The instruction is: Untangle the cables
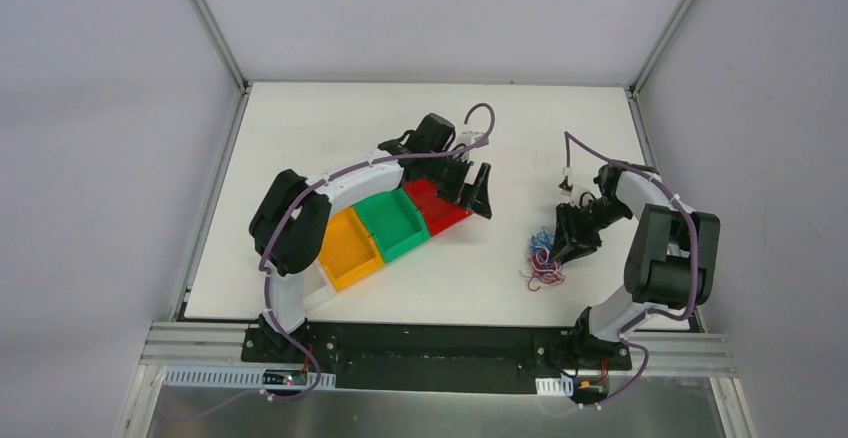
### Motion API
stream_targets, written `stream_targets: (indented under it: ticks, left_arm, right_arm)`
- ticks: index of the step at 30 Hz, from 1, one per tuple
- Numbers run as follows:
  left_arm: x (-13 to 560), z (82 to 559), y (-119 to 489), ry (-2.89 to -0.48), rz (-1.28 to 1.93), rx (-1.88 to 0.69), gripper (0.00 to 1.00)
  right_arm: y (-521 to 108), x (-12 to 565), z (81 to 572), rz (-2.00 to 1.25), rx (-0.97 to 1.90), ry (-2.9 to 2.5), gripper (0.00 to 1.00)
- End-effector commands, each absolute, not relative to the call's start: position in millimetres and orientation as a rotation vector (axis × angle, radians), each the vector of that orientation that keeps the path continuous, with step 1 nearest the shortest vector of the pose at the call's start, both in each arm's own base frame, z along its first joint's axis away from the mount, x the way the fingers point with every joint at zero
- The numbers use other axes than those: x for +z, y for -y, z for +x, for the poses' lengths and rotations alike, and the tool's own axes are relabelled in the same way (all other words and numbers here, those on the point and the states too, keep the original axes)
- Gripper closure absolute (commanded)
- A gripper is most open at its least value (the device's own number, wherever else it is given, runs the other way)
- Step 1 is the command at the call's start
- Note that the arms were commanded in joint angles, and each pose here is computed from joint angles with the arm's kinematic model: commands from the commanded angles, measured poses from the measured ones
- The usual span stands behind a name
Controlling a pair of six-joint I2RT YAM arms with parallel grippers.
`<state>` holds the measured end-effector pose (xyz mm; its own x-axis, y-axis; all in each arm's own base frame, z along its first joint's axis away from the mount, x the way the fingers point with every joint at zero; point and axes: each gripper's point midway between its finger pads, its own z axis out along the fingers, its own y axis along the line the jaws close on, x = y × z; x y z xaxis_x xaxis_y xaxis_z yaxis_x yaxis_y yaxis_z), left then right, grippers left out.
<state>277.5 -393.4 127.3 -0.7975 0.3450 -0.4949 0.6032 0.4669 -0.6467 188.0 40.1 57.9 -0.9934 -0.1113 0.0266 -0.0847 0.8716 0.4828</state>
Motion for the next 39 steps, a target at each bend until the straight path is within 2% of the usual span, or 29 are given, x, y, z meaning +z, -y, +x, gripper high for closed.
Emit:
stream_targets:
  ticks: [1,3,4,5,6,17,27,39]
  left_arm:
    - [164.2,281.0,423.1,-2.252,0.777,-1.347,0.04]
    - [161.6,279.9,426.4,-2.252,0.780,-1.341,0.04]
    - [160.8,279.5,427.7,-2.251,0.784,-1.340,0.05]
    - [159.4,279.0,428.9,-2.251,0.788,-1.339,0.05]
    - [159.5,278.6,429.8,-2.249,0.792,-1.340,0.05]
    - [187.5,273.2,451.3,-2.091,0.897,-1.392,0.16]
    - [228.2,265.1,469.8,-1.698,1.101,-1.418,0.18]
    - [224.0,228.2,483.3,-1.500,1.357,-1.406,0.27]
  right_arm:
    - [-45.7,55.6,208.7,0.162,-0.828,3.010,0.64]
    - [-45.8,49.1,209.5,0.161,-0.811,2.994,0.61]
    - [-46.7,47.2,209.2,0.167,-0.807,2.984,0.69]
    - [-48.5,47.5,208.8,0.189,-0.823,2.970,0.90]
    - [-50.3,50.7,208.6,0.207,-0.838,2.964,1.00]
    - [-77.3,139.0,194.9,0.426,-1.062,3.135,1.00]
    - [-90.1,154.7,175.2,0.459,-1.130,3.025,1.00]
    - [-98.9,163.5,169.5,0.489,-1.178,2.977,1.00]
